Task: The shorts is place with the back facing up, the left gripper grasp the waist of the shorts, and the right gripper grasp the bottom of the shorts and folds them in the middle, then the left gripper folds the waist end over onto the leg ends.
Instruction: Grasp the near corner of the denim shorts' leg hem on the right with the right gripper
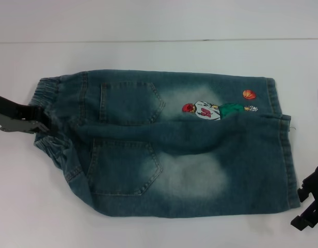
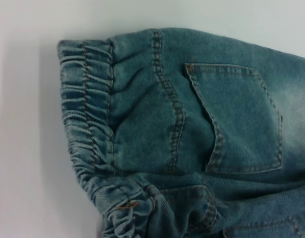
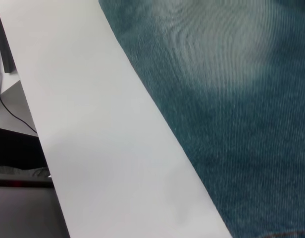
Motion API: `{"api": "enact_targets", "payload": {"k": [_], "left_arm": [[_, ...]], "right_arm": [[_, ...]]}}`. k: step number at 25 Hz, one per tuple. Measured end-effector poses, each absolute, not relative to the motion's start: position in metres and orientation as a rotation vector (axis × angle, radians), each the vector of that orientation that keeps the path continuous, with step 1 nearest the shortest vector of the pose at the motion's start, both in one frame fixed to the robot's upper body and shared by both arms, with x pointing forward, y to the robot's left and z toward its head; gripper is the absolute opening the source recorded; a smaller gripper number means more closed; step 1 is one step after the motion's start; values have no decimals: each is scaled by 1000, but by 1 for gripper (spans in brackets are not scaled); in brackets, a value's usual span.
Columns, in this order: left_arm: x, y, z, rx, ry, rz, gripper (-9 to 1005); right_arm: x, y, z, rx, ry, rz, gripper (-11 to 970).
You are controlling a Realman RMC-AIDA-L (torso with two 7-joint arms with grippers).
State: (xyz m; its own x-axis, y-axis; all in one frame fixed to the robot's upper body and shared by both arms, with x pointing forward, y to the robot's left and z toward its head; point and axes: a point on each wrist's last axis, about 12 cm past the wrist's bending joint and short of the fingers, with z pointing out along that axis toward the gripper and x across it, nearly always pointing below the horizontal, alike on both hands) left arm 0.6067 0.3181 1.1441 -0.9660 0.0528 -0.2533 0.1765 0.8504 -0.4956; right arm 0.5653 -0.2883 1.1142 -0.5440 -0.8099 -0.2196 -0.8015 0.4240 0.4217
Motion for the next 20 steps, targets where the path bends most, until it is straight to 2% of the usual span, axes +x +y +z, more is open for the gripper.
{"api": "enact_targets", "payload": {"k": [14,20], "left_arm": [[606,319,1142,170,2796,-777,56],[607,319,1143,172,2794,-776,56]], "right_arm": [[570,-280,1118,1534,-2625,-770,917],[571,-274,1113,1556,-2606,-725,814]]}}
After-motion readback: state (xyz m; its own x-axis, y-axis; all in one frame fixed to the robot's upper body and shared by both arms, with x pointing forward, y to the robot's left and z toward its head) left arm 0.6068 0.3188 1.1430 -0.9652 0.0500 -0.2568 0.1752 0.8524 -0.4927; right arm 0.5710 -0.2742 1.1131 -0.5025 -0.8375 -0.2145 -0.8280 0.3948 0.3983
